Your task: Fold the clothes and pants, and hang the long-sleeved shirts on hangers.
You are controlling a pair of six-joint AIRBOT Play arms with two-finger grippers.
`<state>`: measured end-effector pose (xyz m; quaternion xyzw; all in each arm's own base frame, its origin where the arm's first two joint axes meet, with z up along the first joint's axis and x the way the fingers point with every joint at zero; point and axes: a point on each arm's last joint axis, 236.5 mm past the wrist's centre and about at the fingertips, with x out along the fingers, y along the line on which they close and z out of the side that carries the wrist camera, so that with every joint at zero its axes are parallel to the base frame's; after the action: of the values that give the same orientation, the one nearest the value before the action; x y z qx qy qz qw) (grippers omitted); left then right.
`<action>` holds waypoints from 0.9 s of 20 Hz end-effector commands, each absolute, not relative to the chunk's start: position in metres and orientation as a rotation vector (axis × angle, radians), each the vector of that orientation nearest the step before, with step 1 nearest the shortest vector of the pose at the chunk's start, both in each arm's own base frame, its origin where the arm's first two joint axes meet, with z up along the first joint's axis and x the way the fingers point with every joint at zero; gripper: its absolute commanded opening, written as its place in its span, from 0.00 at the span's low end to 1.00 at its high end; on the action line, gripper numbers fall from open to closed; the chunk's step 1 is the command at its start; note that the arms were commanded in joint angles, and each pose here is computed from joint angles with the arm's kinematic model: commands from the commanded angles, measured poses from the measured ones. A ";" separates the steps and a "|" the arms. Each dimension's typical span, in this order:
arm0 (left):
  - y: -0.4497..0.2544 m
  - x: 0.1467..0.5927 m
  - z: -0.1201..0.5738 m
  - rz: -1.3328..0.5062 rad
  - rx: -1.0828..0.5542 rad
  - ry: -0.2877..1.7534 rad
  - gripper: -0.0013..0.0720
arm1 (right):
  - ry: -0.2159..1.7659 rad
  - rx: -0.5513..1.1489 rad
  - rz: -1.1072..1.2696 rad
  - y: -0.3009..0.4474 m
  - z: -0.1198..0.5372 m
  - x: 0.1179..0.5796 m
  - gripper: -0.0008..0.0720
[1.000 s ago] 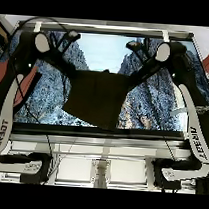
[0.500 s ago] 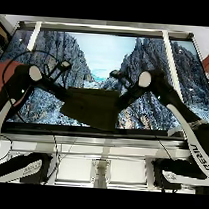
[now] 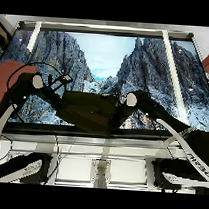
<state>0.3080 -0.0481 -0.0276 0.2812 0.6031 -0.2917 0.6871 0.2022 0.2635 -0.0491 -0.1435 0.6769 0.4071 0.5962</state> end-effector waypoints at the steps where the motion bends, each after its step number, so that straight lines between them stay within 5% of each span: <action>1: -0.012 0.287 -0.029 -0.664 0.806 1.469 0.23 | 1.590 -0.299 0.974 0.273 -0.051 0.189 0.27; 4: -0.010 0.274 -0.027 -0.686 0.801 1.518 0.32 | 1.626 -0.303 0.999 0.271 -0.047 0.180 0.35; 6: -0.019 0.266 -0.021 -0.740 0.789 1.507 0.37 | 1.624 -0.318 1.016 0.270 -0.040 0.179 0.57; 9: -0.030 0.264 -0.005 -0.752 0.764 1.434 0.46 | 1.522 -0.294 1.016 0.280 -0.025 0.206 0.58; 12: -0.020 0.268 0.015 -0.682 0.756 1.368 0.46 | 1.383 -0.122 0.951 0.292 -0.012 0.256 0.86; 13: -0.013 0.272 0.023 -0.620 0.719 1.341 0.46 | 1.356 -0.024 0.930 0.295 -0.008 0.272 0.86; 16: 0.017 0.287 0.047 -0.399 0.556 1.248 0.70 | 1.344 0.202 0.876 0.299 -0.016 0.307 0.86; 18: 0.033 0.288 0.057 -0.301 0.431 1.210 0.70 | 1.401 0.307 0.838 0.299 -0.038 0.316 0.86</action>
<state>0.2816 0.0136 0.0388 0.2667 0.5858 -0.2048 0.7374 0.2889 0.2942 -0.0267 0.0511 0.6228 0.3960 0.6728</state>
